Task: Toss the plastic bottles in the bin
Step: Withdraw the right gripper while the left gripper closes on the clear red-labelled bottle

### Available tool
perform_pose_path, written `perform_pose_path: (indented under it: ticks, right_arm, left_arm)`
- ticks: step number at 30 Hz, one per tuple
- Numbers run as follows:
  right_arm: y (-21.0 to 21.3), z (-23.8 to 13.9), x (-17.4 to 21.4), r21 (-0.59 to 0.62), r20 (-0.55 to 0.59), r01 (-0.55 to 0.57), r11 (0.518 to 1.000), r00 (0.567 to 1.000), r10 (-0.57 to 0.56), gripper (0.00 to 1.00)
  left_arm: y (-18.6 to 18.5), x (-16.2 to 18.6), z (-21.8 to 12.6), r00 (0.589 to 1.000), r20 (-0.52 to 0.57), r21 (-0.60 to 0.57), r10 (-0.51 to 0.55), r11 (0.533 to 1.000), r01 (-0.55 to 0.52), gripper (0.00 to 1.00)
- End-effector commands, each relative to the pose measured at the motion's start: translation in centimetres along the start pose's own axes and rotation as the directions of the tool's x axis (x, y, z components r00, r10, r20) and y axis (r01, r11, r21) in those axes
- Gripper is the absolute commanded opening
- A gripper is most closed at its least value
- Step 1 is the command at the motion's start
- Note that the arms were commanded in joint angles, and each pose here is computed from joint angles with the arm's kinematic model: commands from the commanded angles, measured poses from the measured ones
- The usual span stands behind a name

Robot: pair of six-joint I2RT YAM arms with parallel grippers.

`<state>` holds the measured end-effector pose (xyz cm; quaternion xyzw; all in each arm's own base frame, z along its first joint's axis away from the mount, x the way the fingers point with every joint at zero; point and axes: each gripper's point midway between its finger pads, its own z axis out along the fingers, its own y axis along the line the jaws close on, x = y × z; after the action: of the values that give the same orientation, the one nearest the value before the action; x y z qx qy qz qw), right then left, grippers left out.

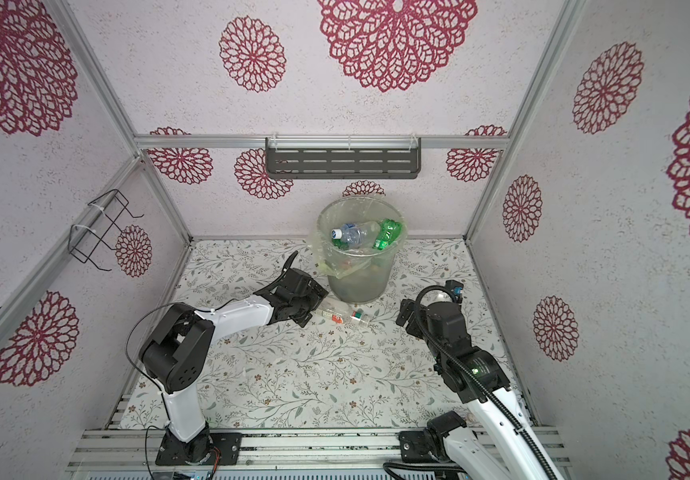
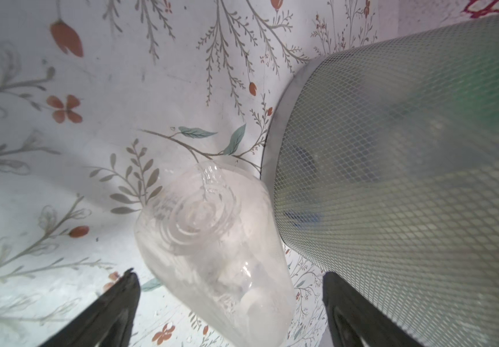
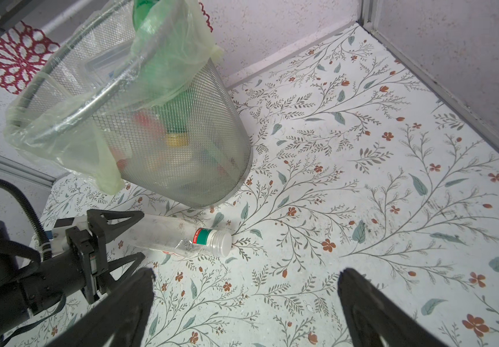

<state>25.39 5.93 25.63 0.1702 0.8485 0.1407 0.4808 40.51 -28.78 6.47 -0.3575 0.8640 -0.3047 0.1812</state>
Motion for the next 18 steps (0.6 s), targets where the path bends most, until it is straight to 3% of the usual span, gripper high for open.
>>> perform_pose_path:
  ticks: [1,8,18]
  right_arm:
    - [-0.2,-0.4,-0.4,-0.001,0.022,-0.021,1.0,1.0,0.021,0.99]
    - [-0.6,-0.2,0.1,0.012,0.012,-0.016,1.0,1.0,0.016,0.99]
    - [-0.5,0.0,0.0,0.012,0.02,-0.019,1.0,1.0,0.019,0.99]
  left_arm:
    - [0.0,-0.1,0.9,1.0,0.011,-0.011,-0.025,1.0,0.025,0.97]
    - [1.6,0.3,3.4,0.999,-0.007,-0.057,-0.036,0.998,0.036,1.0]
    - [2.5,-0.9,4.0,0.998,0.046,-0.074,-0.033,0.997,0.036,0.86]
